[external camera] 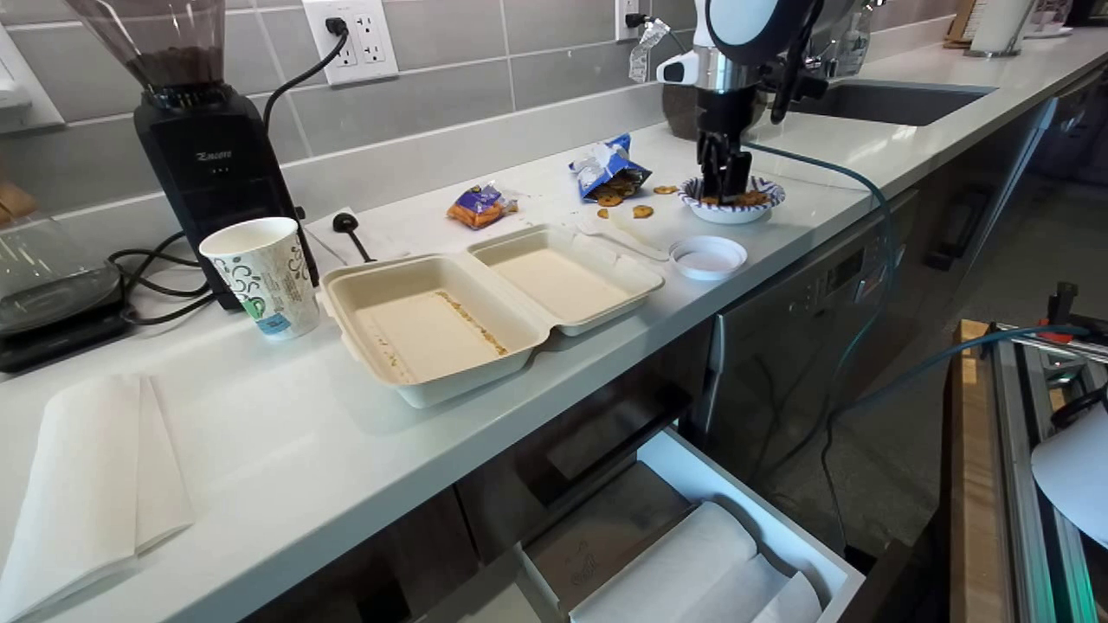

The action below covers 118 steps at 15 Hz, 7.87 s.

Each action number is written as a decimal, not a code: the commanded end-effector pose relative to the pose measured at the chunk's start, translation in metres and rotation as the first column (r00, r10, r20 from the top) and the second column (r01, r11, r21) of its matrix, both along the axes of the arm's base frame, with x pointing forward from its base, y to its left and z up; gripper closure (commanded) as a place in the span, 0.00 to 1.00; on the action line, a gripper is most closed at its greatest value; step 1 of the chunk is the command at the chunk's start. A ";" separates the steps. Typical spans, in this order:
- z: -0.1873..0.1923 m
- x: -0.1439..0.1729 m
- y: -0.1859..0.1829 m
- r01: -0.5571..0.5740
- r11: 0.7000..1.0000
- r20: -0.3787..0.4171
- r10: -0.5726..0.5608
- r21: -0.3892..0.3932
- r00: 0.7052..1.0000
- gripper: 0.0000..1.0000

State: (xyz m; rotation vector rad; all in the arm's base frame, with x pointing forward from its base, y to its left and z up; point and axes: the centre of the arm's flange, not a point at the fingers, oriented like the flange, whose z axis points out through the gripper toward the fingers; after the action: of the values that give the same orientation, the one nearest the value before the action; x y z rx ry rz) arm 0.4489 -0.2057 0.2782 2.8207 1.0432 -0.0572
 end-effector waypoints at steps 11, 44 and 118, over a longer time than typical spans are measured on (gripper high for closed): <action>-0.006 0.011 -0.004 0.005 1.000 0.005 -0.005 0.019 1.000 0.47; 0.005 0.006 -0.004 0.004 1.000 0.035 -0.005 0.015 0.999 0.49; 0.005 -0.010 -0.007 -0.044 0.994 0.156 0.059 -0.098 0.986 0.51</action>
State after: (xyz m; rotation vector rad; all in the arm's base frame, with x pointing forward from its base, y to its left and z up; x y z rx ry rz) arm 0.4433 -0.2169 0.2890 2.6788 1.0515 0.0951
